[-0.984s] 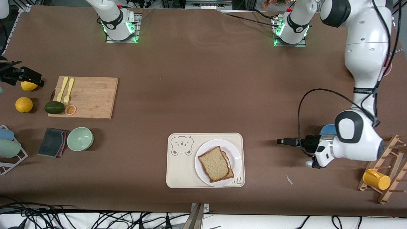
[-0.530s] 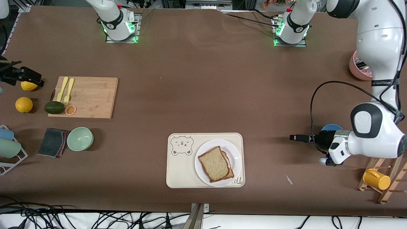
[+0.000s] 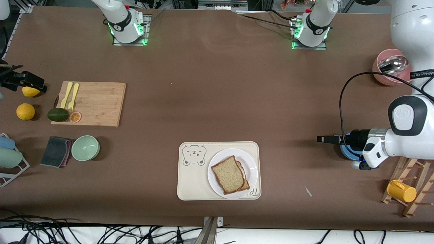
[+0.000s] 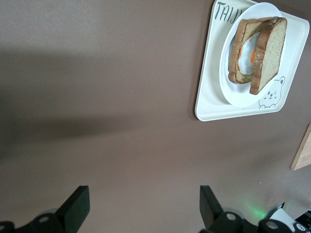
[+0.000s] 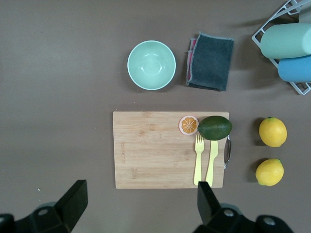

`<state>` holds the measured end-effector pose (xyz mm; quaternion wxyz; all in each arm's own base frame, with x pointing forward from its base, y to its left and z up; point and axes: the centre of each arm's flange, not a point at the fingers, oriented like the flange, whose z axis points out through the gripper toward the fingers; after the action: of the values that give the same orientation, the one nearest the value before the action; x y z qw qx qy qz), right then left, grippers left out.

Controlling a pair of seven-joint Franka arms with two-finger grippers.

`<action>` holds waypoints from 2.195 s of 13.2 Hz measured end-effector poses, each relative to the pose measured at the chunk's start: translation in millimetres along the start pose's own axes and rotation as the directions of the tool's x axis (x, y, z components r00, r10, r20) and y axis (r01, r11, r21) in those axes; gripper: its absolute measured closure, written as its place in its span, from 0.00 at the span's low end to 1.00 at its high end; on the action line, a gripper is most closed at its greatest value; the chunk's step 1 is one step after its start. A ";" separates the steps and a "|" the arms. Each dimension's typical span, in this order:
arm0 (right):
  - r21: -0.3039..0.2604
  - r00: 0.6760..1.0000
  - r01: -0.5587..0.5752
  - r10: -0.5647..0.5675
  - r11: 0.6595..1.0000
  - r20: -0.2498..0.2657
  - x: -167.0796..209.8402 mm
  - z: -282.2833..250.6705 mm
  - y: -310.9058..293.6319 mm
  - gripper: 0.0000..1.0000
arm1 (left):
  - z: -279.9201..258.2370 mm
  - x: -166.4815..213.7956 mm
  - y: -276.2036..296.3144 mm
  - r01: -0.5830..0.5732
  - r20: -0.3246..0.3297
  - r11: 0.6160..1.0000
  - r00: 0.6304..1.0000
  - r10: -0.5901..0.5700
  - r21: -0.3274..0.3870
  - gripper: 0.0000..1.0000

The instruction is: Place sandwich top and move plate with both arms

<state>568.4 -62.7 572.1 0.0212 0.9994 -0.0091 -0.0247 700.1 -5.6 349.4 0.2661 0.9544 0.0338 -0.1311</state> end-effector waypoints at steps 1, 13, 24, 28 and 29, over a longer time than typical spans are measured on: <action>0.000 1.000 0.001 -0.001 1.000 0.000 0.0 0.0 -0.3 0.00 | -2.3 -0.8 1.1 0.000 -0.003 1.000 1.000 0.000 0.000 0.00; 0.000 1.000 0.001 -0.001 1.000 -0.001 0.2 -0.4 -0.8 0.00 | -163.5 -146.4 49.4 0.004 -0.142 0.928 0.988 0.053 0.373 0.00; 0.001 1.000 -0.002 0.002 1.000 -0.003 0.5 -0.7 -0.9 0.00 | -202.7 -199.1 66.6 0.048 -0.194 0.897 0.980 0.042 0.440 0.00; 0.051 1.000 -0.005 0.006 0.999 -0.011 0.7 -2.6 -6.2 0.00 | -201.3 -198.7 62.2 0.055 -0.190 0.893 0.981 0.034 0.446 0.00; 0.051 1.000 -0.004 0.005 0.999 -0.014 0.3 -4.3 -6.7 0.00 | -202.4 -198.9 59.0 0.062 -0.190 0.881 0.981 0.032 0.469 0.00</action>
<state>569.0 -55.9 576.0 -0.0040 0.9998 -0.0118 -0.0173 563.4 49.5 599.1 0.0196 0.9982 0.0338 -0.0451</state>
